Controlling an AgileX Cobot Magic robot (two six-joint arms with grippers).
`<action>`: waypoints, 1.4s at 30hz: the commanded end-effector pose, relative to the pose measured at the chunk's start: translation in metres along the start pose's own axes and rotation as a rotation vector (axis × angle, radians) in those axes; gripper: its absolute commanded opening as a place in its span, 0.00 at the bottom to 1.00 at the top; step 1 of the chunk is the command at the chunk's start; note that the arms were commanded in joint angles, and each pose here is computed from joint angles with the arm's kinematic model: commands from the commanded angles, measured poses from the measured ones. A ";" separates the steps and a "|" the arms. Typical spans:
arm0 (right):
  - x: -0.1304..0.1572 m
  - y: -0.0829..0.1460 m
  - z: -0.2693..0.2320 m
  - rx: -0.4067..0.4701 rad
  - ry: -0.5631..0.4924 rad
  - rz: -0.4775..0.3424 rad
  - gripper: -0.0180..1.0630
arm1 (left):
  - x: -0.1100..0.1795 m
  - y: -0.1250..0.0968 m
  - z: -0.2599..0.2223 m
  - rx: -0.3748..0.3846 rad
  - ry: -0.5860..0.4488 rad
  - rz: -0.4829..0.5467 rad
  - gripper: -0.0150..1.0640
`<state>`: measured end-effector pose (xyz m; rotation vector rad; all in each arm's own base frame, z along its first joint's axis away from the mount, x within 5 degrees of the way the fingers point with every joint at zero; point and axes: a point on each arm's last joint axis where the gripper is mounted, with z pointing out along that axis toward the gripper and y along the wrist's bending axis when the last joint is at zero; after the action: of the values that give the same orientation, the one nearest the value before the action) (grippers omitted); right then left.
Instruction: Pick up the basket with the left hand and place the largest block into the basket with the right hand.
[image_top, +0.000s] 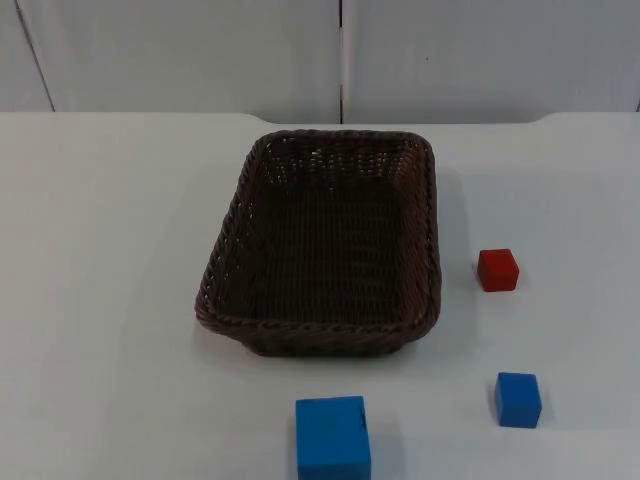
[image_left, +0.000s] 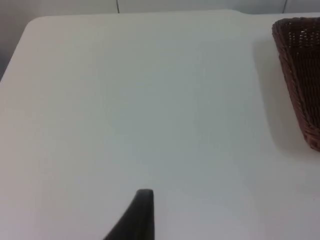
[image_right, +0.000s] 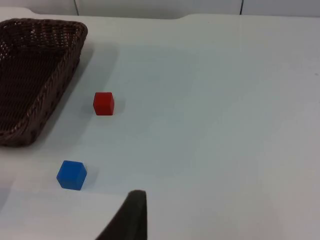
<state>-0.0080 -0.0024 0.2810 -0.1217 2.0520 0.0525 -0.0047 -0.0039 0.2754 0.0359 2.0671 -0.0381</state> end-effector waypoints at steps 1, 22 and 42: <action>0.001 0.000 0.001 0.009 -0.009 0.009 0.99 | 0.001 0.000 0.001 -0.005 -0.003 -0.002 0.96; 0.001 0.000 0.001 0.009 -0.009 0.009 0.99 | -0.026 -0.002 -0.018 0.016 -0.073 -0.011 0.94; 0.001 0.000 0.001 0.009 -0.009 0.009 0.99 | -0.048 -0.004 0.008 0.052 0.013 -0.045 0.94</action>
<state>-0.0080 -0.0024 0.2810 -0.1217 2.0520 0.0525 0.0213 -0.0078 0.3112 0.0294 2.0891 -0.1021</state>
